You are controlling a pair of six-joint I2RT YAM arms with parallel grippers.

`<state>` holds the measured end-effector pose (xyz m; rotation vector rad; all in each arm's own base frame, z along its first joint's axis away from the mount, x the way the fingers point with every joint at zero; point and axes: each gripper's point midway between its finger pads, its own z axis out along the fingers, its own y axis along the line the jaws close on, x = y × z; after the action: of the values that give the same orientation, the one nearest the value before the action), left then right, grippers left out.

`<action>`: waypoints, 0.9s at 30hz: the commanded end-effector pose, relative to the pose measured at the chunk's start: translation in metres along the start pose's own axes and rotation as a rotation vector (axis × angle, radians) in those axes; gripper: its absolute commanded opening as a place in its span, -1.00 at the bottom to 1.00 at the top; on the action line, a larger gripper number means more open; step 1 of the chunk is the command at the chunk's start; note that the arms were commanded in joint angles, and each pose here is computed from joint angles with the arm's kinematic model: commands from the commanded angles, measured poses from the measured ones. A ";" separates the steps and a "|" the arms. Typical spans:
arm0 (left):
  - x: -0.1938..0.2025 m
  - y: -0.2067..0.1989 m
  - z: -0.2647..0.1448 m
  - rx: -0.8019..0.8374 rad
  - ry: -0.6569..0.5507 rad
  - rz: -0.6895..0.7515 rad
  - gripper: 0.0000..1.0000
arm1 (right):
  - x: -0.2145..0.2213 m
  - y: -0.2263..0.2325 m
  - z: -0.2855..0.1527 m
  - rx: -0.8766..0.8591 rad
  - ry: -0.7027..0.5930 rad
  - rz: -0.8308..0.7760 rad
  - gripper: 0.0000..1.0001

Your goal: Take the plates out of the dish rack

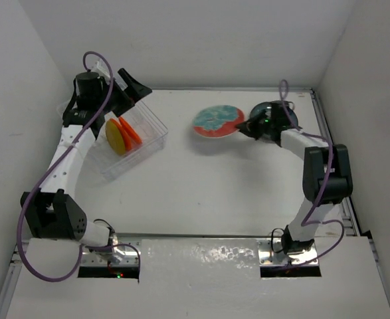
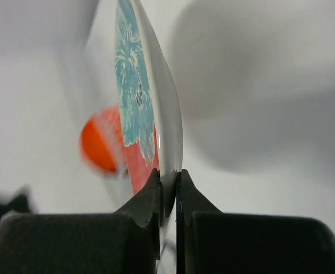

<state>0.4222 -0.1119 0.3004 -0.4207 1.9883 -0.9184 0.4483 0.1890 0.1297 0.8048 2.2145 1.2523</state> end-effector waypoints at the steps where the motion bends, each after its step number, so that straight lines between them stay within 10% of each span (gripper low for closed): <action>1: -0.021 0.018 -0.030 -0.193 -0.075 0.130 1.00 | -0.125 -0.003 -0.067 0.035 -0.415 0.013 -1.00; 12: -0.002 0.046 -0.054 -0.309 -0.041 0.197 1.00 | -0.205 -0.040 -0.097 0.064 -0.599 0.045 -1.00; 27: -0.008 0.050 -0.067 -0.372 -0.050 0.225 1.00 | -0.195 -0.131 -0.126 0.226 -0.857 0.167 -0.75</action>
<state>0.3768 -0.0500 0.2642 -0.4407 2.1764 -0.4187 0.4545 -0.0478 0.0498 1.3832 1.8415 0.5408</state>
